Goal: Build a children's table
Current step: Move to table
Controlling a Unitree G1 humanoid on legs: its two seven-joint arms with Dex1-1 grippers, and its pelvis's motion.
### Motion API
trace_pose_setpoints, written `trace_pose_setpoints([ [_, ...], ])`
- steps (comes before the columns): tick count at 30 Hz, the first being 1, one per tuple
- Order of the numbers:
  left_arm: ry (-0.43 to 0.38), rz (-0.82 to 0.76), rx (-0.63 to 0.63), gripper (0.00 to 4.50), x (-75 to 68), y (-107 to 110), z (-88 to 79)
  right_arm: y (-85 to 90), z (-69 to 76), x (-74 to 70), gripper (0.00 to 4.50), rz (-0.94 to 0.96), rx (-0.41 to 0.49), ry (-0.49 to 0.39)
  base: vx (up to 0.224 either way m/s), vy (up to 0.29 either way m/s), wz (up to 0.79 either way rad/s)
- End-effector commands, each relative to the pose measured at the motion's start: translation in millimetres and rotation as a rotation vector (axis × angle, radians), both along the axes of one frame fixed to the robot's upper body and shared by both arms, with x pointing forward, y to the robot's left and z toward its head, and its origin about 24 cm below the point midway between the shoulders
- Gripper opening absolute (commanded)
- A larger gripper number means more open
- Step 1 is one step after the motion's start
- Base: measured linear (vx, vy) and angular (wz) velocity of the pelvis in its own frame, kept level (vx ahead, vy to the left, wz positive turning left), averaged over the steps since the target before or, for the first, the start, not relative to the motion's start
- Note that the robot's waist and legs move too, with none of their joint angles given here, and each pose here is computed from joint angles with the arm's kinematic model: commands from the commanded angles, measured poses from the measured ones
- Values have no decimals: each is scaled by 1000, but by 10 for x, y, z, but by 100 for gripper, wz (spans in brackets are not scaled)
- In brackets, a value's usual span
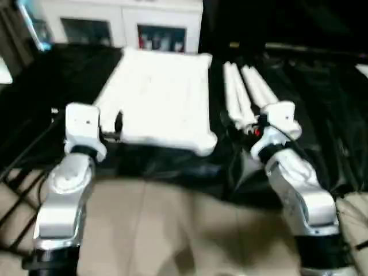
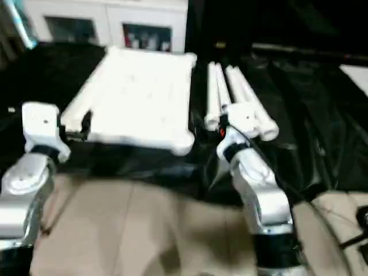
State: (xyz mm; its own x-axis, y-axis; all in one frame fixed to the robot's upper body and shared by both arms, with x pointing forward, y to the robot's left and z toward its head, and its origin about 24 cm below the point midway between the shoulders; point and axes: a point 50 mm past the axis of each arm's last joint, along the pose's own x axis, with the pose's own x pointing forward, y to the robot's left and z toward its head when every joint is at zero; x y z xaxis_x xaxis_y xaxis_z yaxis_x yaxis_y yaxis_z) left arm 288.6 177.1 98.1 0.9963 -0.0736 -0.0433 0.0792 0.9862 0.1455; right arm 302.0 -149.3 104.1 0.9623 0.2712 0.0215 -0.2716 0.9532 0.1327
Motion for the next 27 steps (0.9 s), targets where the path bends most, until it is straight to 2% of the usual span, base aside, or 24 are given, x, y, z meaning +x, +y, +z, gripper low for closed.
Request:
trace_pose_setpoints([
  [1,21,-27,49,448,-29,11,-54,-13,-74,12,450,10,-10,40,221,-66,11],
  [5,-12,-20,29,448,2,19,41,21,-82,14,450,41,-71,25,193,-29,-2],
  [13,-15,-26,53,448,-6,61,50,109,-108,0,450,90,-69,38,175,49,1],
  [19,-29,-73,65,448,-26,102,76,193,-115,-53,450,248,-116,34,155,-90,2],
  [21,-7,-125,84,448,-46,87,55,203,-111,-63,450,285,-123,38,161,-28,-2],
  [22,3,-199,108,448,-73,58,43,206,-99,-73,450,330,-142,37,93,4,-7],
  [25,1,-302,83,448,-114,3,53,187,-78,-78,450,378,-160,40,2,24,-1],
  [26,20,-427,73,448,-148,-83,58,160,-67,-77,450,413,-177,46,-75,118,-4],
  [27,96,-644,81,448,-219,-214,21,118,-52,-89,450,493,-225,56,-75,118,-4],
])
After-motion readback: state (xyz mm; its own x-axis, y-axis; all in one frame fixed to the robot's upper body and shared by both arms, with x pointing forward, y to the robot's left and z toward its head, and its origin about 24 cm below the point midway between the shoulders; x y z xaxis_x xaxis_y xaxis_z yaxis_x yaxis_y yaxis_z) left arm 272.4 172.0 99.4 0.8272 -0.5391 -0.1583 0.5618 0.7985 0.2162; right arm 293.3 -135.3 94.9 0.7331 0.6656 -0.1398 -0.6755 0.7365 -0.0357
